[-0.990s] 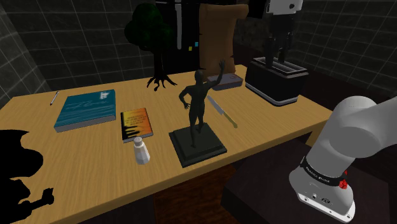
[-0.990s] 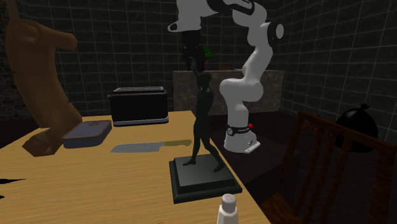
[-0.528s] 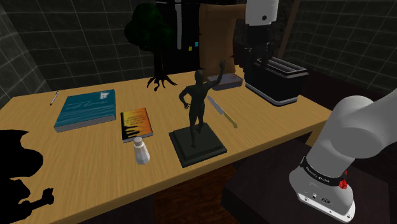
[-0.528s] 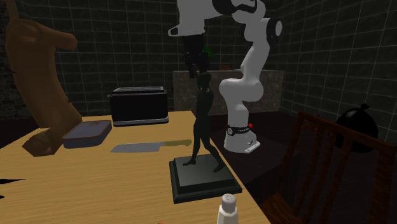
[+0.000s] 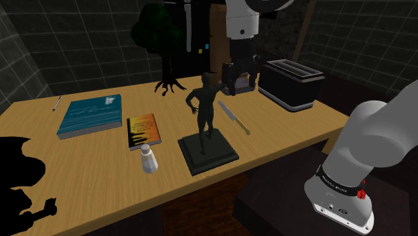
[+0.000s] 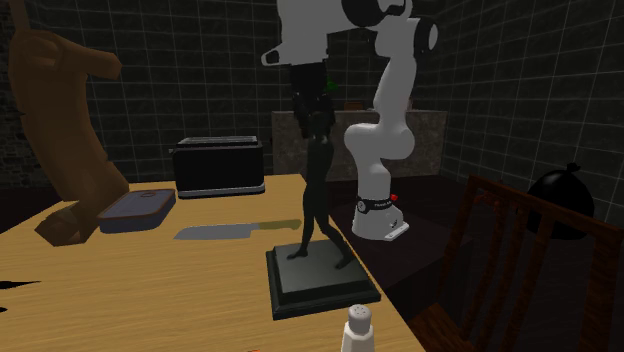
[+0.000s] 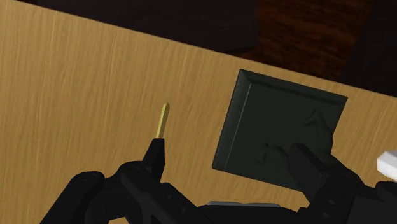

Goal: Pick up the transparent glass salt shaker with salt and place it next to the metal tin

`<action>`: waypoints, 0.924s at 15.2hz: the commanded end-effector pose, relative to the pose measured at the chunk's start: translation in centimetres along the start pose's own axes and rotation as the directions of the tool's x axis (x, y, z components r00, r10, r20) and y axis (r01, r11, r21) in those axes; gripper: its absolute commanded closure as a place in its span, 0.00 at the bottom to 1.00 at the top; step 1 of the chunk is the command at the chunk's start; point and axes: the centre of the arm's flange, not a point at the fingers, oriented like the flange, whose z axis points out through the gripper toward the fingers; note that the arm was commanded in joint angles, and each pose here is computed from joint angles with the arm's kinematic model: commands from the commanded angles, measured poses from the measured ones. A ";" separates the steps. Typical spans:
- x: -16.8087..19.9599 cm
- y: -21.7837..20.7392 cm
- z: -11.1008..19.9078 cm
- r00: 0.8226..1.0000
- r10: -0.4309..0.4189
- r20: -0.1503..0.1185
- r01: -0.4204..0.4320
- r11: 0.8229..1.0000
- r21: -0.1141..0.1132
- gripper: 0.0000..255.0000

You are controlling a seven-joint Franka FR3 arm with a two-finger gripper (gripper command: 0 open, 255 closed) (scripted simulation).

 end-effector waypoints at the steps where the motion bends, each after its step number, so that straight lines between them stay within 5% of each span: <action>1: 0.9 -3.1 1.6 1.000 0.009 0.022 -0.009 1.000 -0.007 0.00; 14: 7.6 -18.6 6.5 0.994 0.085 0.067 -0.084 0.996 -0.025 0.00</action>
